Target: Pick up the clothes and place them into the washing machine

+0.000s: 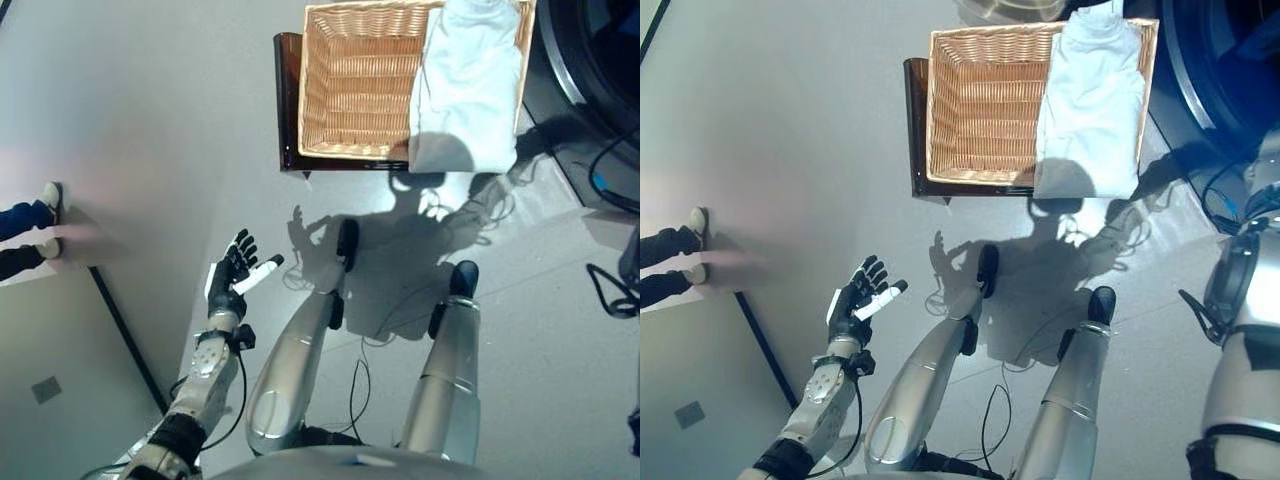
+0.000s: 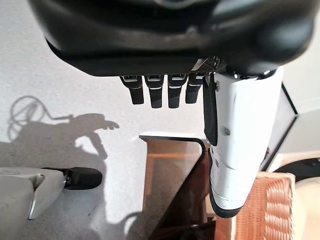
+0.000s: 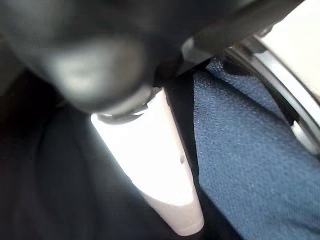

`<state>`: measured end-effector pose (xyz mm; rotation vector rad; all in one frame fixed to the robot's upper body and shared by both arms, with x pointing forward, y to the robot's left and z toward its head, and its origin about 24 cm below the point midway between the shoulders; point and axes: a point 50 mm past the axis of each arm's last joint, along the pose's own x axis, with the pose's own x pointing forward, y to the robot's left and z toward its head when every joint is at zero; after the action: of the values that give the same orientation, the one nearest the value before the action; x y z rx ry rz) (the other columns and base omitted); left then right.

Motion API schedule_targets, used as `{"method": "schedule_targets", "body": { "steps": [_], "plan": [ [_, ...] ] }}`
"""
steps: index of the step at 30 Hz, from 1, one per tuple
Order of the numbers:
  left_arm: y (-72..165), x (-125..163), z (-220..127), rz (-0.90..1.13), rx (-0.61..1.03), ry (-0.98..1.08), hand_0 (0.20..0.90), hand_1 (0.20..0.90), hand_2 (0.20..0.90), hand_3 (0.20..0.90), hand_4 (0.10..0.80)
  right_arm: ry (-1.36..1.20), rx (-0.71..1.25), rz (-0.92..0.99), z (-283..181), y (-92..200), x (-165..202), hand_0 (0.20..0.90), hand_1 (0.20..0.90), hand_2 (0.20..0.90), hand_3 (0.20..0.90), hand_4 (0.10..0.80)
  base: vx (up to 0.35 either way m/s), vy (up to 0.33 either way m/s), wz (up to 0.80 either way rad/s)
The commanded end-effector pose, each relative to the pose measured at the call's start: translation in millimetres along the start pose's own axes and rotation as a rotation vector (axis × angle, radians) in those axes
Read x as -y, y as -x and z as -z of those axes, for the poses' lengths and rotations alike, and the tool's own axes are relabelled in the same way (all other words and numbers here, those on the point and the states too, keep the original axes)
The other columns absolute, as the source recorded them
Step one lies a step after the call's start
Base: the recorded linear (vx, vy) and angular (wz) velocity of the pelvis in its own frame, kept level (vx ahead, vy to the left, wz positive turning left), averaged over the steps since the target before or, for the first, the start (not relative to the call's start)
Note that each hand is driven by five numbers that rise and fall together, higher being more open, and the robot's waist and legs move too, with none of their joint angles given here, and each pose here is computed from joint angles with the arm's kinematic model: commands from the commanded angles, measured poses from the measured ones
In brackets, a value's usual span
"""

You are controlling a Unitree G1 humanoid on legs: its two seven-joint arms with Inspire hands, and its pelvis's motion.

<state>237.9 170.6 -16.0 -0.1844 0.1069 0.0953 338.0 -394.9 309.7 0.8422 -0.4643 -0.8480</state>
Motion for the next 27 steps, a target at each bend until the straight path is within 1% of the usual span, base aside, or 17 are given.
{"method": "schedule_targets", "body": {
  "steps": [1,5,9,15,16,17,18,19,20,27],
  "plan": [
    [3,-3,-18,-0.033,0.116,0.057,0.9,0.9,0.9,0.9,0.8,-0.014,0.366,-0.137,-106,9,-28,0.2,0.2,0.2,0.2,0.3,-0.024,-0.045,0.09],
    [4,-1,-21,-0.022,0.13,0.073,0.9,0.9,0.9,0.9,0.8,-0.039,0.406,-0.143,-119,14,-33,0.2,0.2,0.2,0.2,0.3,-0.018,-0.038,0.06],
    [5,0,-25,-0.022,0.146,0.081,0.9,0.9,0.9,0.9,0.8,-0.115,0.465,-0.162,-135,21,-41,0.2,0.2,0.2,0.2,0.3,0.0,-0.001,-0.01],
    [5,-5,-25,-0.052,0.148,0.076,0.9,0.9,0.9,0.9,0.8,-0.152,0.512,-0.165,-142,29,-51,0.2,0.2,0.2,0.2,0.3,0.0,-0.002,0.01],
    [5,-5,-26,-0.056,0.15,0.075,0.9,0.9,0.9,0.9,0.8,-0.153,0.519,-0.157,-144,29,-52,0.208,0.208,0.208,0.208,0.306,0.0,0.0,0.0],
    [5,-5,-26,-0.056,0.15,0.075,0.9,0.9,0.9,0.9,0.8,-0.152,0.52,-0.156,-144,30,-52,0.233,0.233,0.233,0.233,0.324,0.0,0.0,0.0],
    [4,-5,-27,-0.057,0.154,0.075,0.9,0.9,0.9,0.9,0.8,-0.159,0.52,-0.155,-144,30,-52,0.332,0.332,0.332,0.332,0.394,0.0,0.0,0.0],
    [4,-6,-28,-0.061,0.159,0.073,0.9,0.9,0.9,0.9,0.8,-0.159,0.522,-0.155,-144,30,-53,0.502,0.502,0.502,0.502,0.516,0.0,0.0,0.0],
    [3,-8,-29,-0.067,0.166,0.07,0.9,0.9,0.9,0.9,0.8,-0.172,0.53,-0.156,-146,33,-56,0.9,0.9,0.9,0.9,0.8,0.0,0.0,0.0],
    [3,-11,-31,-0.088,0.173,0.062,0.9,0.9,0.9,0.9,0.8,-0.157,0.518,-0.161,-139,35,-65,0.9,0.9,0.9,0.9,0.8,0.0,0.0,0.0]
  ]
}}
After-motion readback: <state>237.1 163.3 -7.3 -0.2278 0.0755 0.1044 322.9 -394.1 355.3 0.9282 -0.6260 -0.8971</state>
